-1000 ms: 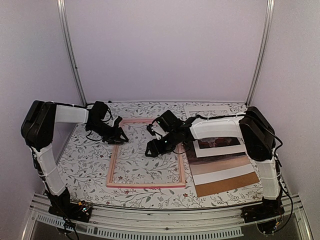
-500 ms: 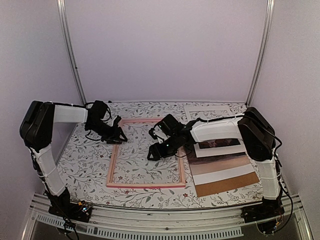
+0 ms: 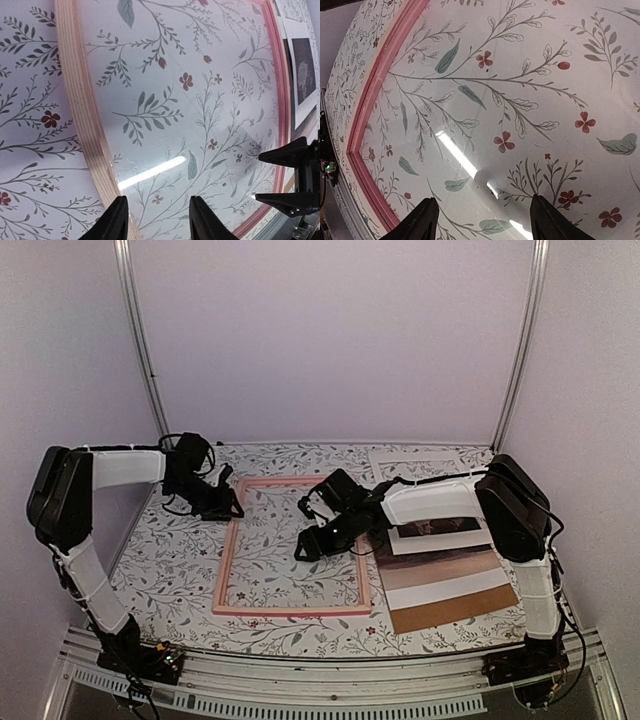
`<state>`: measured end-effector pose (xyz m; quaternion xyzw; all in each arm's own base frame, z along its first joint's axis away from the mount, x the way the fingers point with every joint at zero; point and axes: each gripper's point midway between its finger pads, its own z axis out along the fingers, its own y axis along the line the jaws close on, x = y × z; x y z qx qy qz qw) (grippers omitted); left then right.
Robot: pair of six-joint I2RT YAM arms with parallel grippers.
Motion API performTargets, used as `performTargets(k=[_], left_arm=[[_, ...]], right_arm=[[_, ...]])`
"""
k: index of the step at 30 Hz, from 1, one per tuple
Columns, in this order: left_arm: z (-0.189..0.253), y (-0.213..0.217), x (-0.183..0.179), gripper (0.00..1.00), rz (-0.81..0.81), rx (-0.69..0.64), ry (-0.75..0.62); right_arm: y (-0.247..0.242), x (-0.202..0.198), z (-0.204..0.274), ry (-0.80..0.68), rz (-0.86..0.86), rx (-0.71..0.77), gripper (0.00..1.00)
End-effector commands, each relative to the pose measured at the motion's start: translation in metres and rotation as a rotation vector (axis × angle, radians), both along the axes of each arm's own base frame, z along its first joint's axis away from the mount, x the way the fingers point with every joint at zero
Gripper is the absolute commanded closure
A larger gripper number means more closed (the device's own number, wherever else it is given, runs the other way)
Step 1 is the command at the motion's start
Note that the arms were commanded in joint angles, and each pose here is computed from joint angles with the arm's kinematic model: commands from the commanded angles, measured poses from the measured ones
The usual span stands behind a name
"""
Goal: Put the photo into the frame
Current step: Place the glass panel in the frame body.
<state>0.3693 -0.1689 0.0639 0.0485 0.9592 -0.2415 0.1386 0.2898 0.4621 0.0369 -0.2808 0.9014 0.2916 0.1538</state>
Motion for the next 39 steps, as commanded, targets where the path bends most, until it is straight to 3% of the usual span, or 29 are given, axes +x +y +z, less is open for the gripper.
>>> performTargets(k=[1,12,19,22,27,29,30,39], left_arm=[[0.022,0.015,0.01,0.56,0.033,0.063,-0.079],[0.031,0.027,0.007,0.55,0.111,0.074,-0.136],[0.036,0.029,0.002,0.53,0.17,0.031,-0.195],[0.041,0.033,-0.002,0.44,0.198,0.026,-0.222],[0.056,0.036,-0.008,0.28,0.217,0.014,-0.275],[0.067,0.033,-0.012,0.06,0.21,-0.004,-0.31],[0.074,0.032,-0.013,0.01,0.206,-0.016,-0.331],[0.111,0.016,-0.025,0.0,0.177,-0.082,-0.436]], right_arm=[[-0.007,-0.003,-0.011,0.02,-0.009,-0.03,0.33],[-0.003,0.0,0.012,-0.004,0.0,-0.003,0.33],[-0.015,0.014,0.055,-0.117,-0.049,-0.011,0.3],[-0.031,0.024,0.072,-0.166,-0.094,-0.04,0.27],[-0.08,0.044,0.078,-0.235,-0.214,-0.152,0.19],[-0.108,0.052,0.081,-0.248,-0.272,-0.191,0.14],[-0.123,0.057,0.078,-0.246,-0.307,-0.214,0.11],[-0.269,0.097,0.086,-0.239,-0.613,-0.298,0.07]])
